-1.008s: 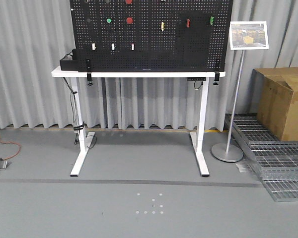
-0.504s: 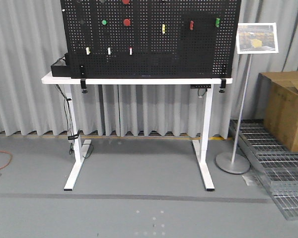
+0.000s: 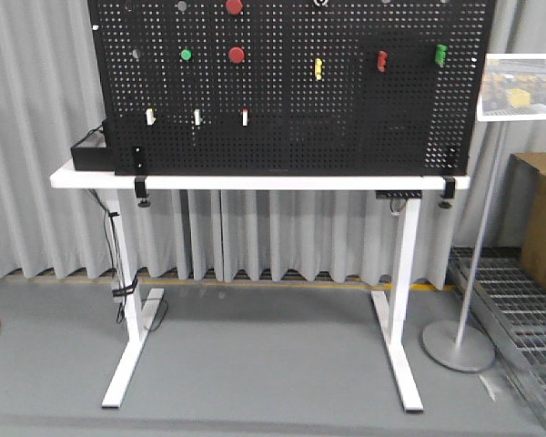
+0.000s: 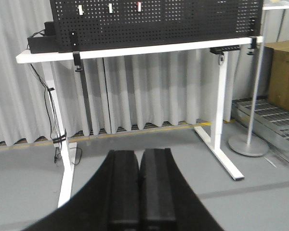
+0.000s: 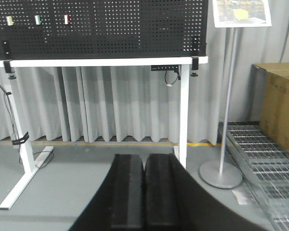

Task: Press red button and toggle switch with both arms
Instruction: 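Drive the base forward up to the black pegboard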

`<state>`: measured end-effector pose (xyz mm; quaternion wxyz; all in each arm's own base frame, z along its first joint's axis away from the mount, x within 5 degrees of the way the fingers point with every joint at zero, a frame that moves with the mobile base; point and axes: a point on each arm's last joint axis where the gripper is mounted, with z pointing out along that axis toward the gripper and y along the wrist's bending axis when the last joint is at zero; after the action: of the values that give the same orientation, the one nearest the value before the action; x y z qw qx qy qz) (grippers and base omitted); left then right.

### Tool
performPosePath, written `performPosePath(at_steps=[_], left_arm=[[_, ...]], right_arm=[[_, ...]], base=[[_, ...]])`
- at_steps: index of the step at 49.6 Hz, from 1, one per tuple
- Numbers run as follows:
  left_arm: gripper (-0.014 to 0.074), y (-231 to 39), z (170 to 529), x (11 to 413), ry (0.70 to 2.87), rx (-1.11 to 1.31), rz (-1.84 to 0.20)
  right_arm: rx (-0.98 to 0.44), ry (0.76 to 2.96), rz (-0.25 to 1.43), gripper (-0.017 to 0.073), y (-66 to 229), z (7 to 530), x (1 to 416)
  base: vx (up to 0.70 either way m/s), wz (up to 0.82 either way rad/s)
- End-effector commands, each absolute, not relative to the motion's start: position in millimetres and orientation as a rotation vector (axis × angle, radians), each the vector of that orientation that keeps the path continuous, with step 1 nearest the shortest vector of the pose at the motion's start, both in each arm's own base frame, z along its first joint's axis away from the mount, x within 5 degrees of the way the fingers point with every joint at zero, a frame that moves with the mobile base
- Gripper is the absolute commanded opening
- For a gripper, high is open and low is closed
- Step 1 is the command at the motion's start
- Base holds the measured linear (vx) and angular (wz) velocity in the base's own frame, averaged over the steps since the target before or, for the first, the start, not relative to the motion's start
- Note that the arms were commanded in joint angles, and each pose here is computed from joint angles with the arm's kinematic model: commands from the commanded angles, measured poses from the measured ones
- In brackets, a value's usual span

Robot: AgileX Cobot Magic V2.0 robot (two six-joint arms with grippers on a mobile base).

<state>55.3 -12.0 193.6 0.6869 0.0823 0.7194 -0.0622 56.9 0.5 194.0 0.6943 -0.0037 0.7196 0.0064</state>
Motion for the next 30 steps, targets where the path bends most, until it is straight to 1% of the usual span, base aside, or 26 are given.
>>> performPosePath(at_steps=[1,30], left_arm=[[0.0002,-11.2,190.0,55.7,1.551,0.162,-0.144],[0.0002,-11.2,190.0,55.7,1.551,0.162,-0.144]], right_arm=[[-0.017,1.518,0.006,-0.0003,0.8,198.7,56.1],[-0.017,1.518,0.006,-0.0003,0.8,198.7,56.1]], base=[[0.54,0.03],[0.5,-0.01]])
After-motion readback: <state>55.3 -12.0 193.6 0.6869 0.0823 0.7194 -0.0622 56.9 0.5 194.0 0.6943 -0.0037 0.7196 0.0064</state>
